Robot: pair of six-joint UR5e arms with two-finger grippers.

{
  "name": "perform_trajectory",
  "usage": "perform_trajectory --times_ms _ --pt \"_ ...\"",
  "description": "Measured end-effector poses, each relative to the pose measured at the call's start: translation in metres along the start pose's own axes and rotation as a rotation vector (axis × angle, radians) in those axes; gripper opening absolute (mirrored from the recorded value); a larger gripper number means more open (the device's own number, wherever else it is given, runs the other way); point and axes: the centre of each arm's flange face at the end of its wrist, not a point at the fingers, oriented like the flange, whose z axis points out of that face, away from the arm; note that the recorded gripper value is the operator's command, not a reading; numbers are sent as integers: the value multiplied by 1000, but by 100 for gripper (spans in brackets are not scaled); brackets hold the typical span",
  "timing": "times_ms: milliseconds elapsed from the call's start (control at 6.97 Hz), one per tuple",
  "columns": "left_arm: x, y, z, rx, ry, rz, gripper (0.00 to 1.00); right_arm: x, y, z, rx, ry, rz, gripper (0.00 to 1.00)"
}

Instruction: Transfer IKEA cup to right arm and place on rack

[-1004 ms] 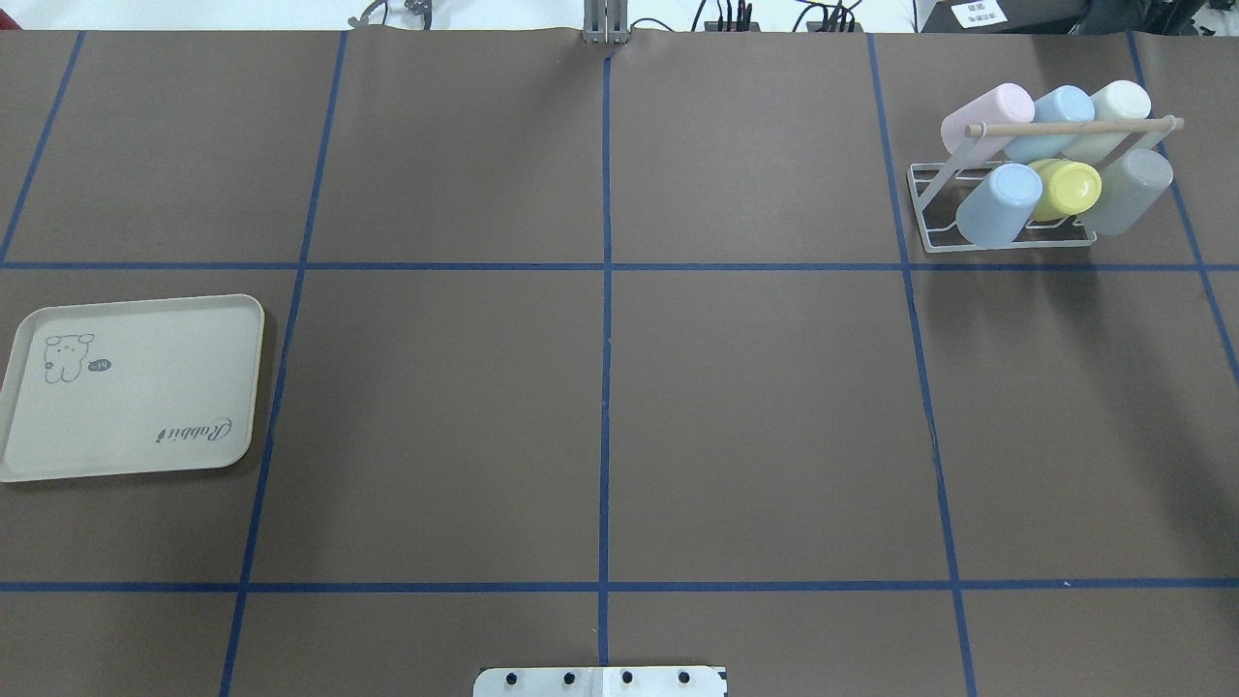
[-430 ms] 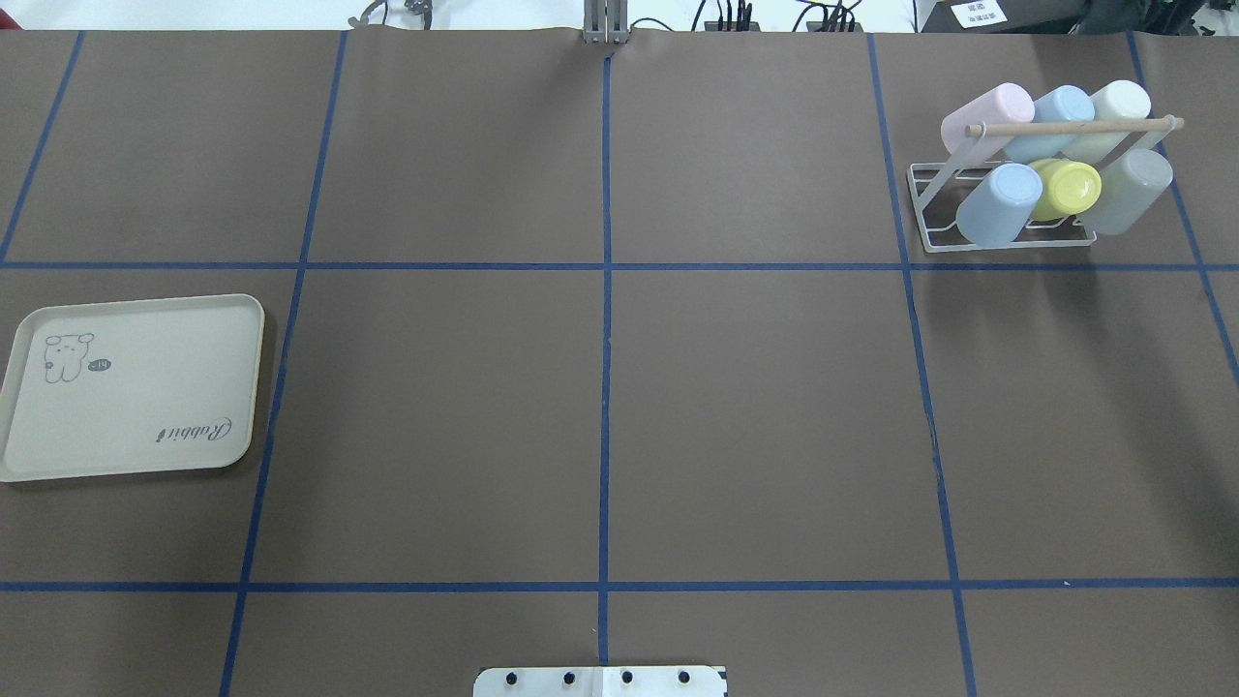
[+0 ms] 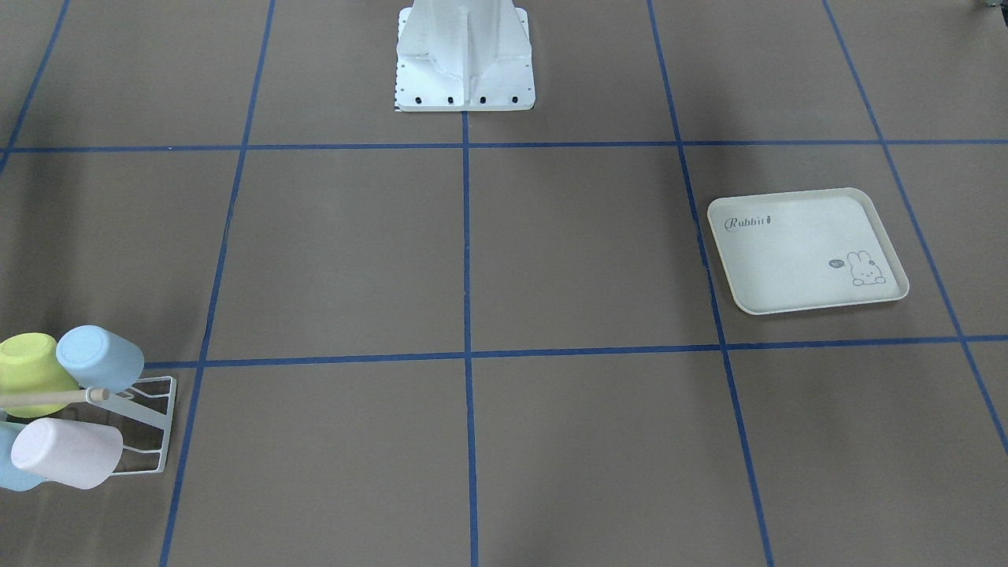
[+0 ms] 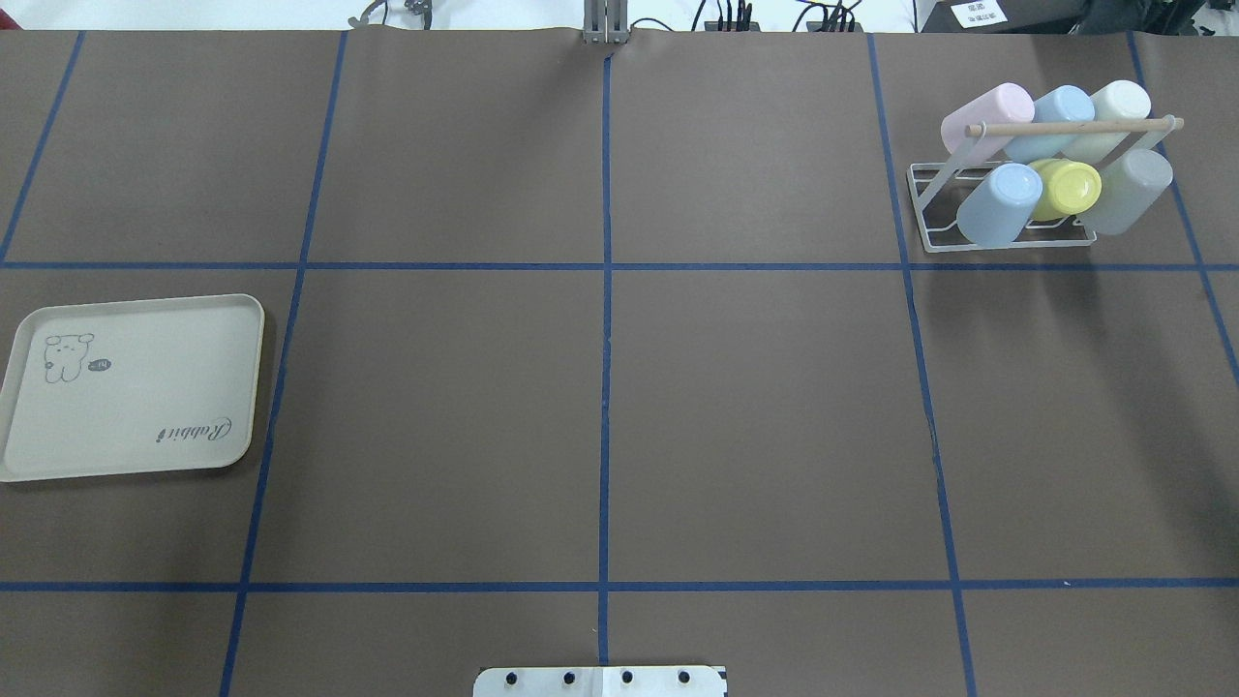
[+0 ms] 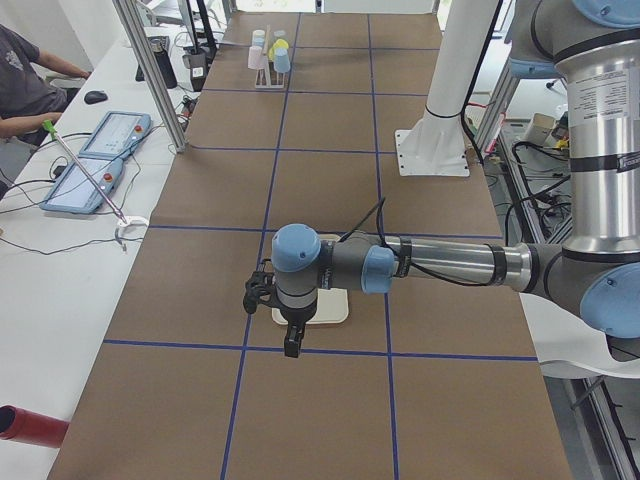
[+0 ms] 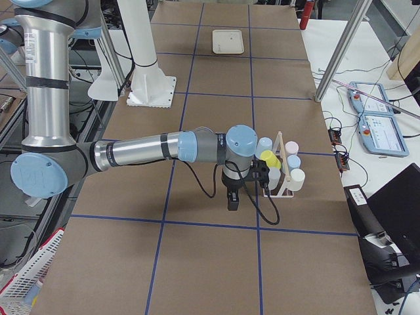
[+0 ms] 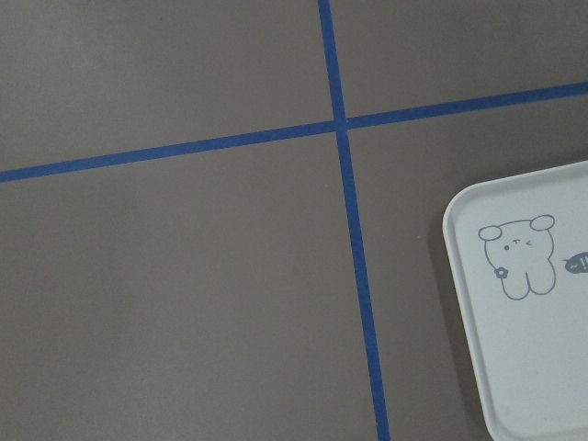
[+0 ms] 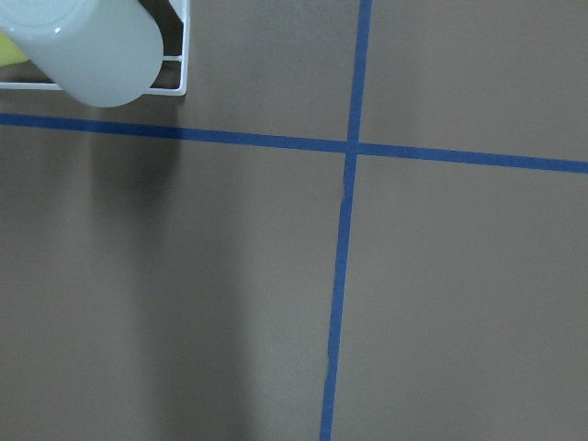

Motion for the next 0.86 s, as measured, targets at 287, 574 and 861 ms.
perform_trajectory --times_ms 287,574,861 --pt "-2 1 -3 9 24 0 100 14 -2 16 -3 -3 1 100" --pt "-1 1 -5 13 27 2 100 38 -5 41 26 -7 -23 100" --pt "0 0 -6 15 26 3 100 45 -6 40 54 -32 -28 100"
